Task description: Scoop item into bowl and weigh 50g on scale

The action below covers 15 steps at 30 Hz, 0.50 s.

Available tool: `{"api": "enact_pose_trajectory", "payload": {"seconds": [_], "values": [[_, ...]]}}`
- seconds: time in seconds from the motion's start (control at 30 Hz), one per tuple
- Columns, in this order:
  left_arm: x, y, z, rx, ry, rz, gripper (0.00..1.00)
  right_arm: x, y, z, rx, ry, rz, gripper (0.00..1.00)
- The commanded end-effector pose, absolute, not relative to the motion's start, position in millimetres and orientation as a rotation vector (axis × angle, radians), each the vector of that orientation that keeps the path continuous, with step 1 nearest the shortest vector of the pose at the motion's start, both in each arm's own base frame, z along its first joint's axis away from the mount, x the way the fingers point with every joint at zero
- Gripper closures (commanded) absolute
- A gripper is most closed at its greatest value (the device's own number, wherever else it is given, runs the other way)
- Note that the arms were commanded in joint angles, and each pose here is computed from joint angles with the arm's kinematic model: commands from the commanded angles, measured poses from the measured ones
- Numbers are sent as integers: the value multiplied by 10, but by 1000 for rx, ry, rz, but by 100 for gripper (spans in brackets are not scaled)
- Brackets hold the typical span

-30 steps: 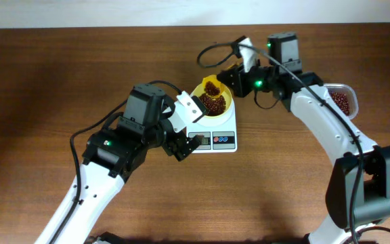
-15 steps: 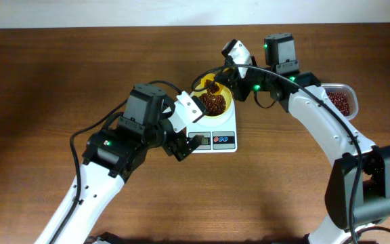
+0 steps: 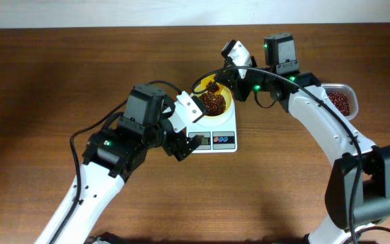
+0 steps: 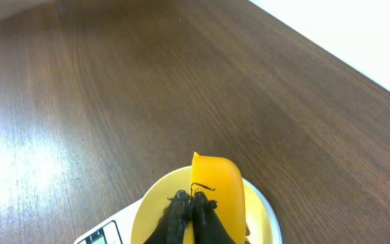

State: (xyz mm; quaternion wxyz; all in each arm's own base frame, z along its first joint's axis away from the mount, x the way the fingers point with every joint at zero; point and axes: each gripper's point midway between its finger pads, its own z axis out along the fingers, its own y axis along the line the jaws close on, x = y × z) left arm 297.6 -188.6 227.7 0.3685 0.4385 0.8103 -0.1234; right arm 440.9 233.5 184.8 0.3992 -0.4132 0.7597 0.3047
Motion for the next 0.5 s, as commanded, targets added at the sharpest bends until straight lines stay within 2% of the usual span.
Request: {"api": "enact_pose_trajectory", "payload": {"seconds": [0.0,0.47], "values": [[2947,-1899,2289,1140,2068,-326,1,4403,2345,1926,-1058,1898,758,96],[2947,-1899,2289,1140,2068,-326,1,4452,2304,1879,-1044,1922,715,96]]}}
